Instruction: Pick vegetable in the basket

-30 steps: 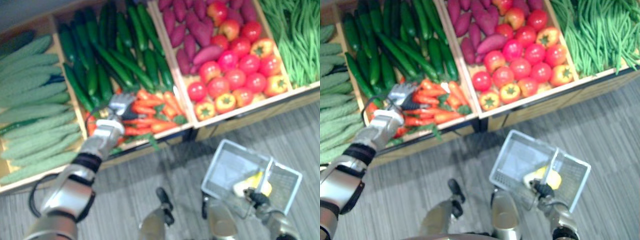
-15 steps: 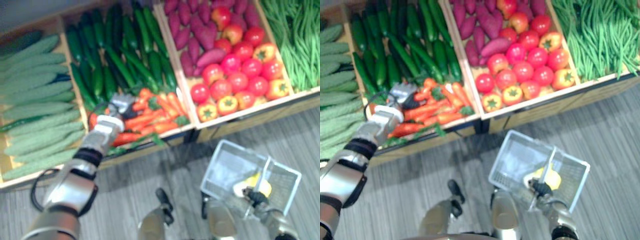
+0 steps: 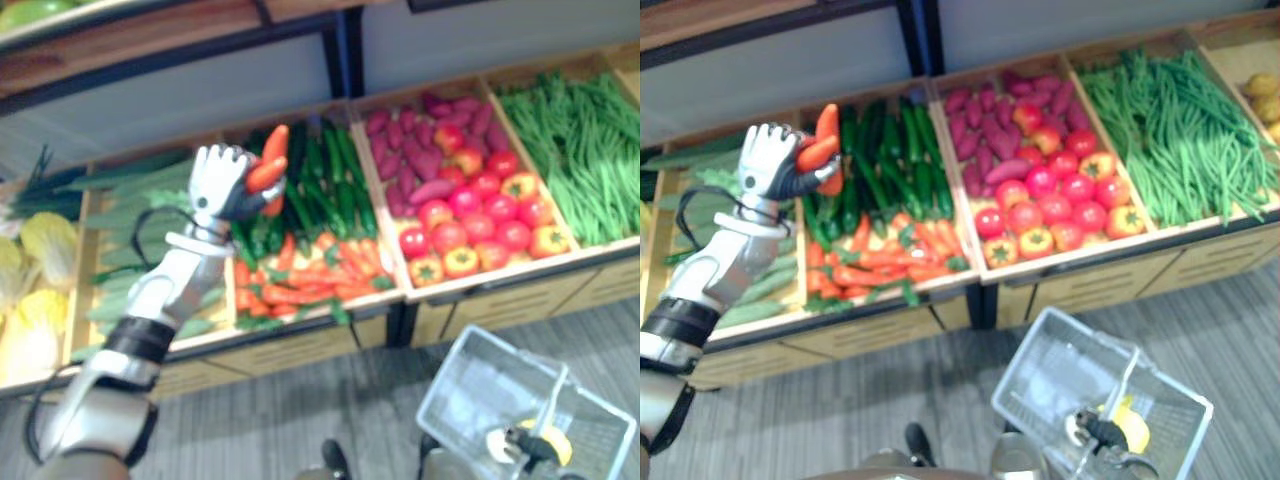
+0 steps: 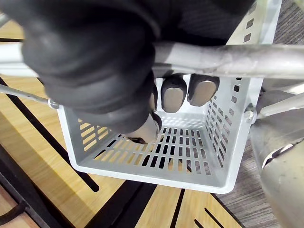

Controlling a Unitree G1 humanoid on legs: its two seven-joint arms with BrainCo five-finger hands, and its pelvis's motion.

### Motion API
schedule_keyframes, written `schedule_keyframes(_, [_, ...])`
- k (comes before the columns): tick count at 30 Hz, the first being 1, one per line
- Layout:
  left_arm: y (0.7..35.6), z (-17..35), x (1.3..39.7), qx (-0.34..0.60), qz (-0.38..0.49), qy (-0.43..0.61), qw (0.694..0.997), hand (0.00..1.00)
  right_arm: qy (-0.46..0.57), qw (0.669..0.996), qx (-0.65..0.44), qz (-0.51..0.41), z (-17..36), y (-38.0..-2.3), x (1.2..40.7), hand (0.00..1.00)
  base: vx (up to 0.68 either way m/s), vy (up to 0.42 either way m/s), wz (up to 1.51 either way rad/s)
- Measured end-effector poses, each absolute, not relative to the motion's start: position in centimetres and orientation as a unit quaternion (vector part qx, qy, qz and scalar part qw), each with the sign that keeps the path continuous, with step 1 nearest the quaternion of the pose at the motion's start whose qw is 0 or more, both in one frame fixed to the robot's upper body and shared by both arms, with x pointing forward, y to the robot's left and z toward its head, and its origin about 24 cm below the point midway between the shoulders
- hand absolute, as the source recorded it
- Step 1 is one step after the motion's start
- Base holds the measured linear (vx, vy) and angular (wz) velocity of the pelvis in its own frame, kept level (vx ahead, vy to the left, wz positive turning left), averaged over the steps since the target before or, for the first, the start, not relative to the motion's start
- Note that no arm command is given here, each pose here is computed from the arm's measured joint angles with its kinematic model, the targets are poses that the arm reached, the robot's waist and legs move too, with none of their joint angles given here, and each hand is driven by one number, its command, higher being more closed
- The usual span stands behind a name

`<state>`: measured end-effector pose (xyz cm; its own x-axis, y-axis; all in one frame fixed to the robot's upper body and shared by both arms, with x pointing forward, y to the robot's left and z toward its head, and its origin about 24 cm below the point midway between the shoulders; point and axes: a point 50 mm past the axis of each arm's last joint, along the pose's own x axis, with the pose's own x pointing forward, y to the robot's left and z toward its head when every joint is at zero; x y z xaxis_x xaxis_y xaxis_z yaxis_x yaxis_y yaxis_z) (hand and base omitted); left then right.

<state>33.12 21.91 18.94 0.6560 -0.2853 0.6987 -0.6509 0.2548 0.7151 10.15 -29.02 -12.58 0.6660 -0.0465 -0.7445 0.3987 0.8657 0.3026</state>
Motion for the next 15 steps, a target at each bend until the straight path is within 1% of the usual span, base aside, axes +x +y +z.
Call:
schedule_keyframes(2, [21.9, 18.4, 32.8, 0.589, 0.126, -0.391, 0.696, 1.0, 0.393, 0.882, 0.228, -0.124, -12.7, -28.9, 9.7, 1.0, -0.09, -0.005, 0.07])
schedule_keyframes(4, [21.9, 17.8, 32.4, 0.572, 0.118, -0.388, 0.713, 1.0, 0.392, 0.883, 0.229, -0.12, -12.8, -28.8, 9.4, 1.0, -0.06, -0.004, 0.03])
schedule_keyframes(7, [20.9, 16.9, 30.9, 0.533, 0.091, -0.399, 0.74, 1.0, 0.388, 0.886, 0.231, -0.104, -12.9, -28.2, 9.5, 1.0, -0.04, -0.002, -0.2])
schedule_keyframes(8, [20.2, 16.1, 29.9, 0.511, 0.078, -0.4, 0.757, 1.0, 0.39, 0.889, 0.223, -0.086, -12.9, -27.7, 10.1, 1.0, 0.03, -0.003, -0.54])
schedule_keyframes(9, [20.1, 15.6, 29.4, 0.502, 0.077, -0.397, 0.765, 1.0, 0.391, 0.892, 0.216, -0.072, -12.8, -27.4, 10.6, 1.0, 0.04, -0.045, -1.2])
schedule_keyframes(11, [19.6, 13.3, 27.1, 0.458, 0.07, -0.367, 0.807, 1.0, 0.378, 0.909, 0.178, -0.004, -11.8, -26.3, 13.6, 1.0, 0.04, -0.043, -2.08])
schedule_keyframes(12, [19.3, 12.9, 26.6, 0.447, 0.065, -0.362, 0.816, 1.0, 0.376, 0.911, 0.168, 0.006, -11.6, -26.2, 14.2, 1.0, 0.0, 0.078, -2.36])
schedule_keyframes(13, [17.8, 12.0, 25.7, 0.402, 0.048, -0.357, 0.842, 1.0, 0.378, 0.912, 0.156, 0.011, -11.4, -25.9, 14.6, 1.0, 0.0, 0.105, -1.48])
schedule_keyframes(15, [16.6, 11.8, 25.6, 0.374, 0.035, -0.361, 0.853, 1.0, 0.366, 0.915, 0.167, 0.005, -11.3, -25.4, 14.8, 1.0, -0.02, 0.127, -0.88])
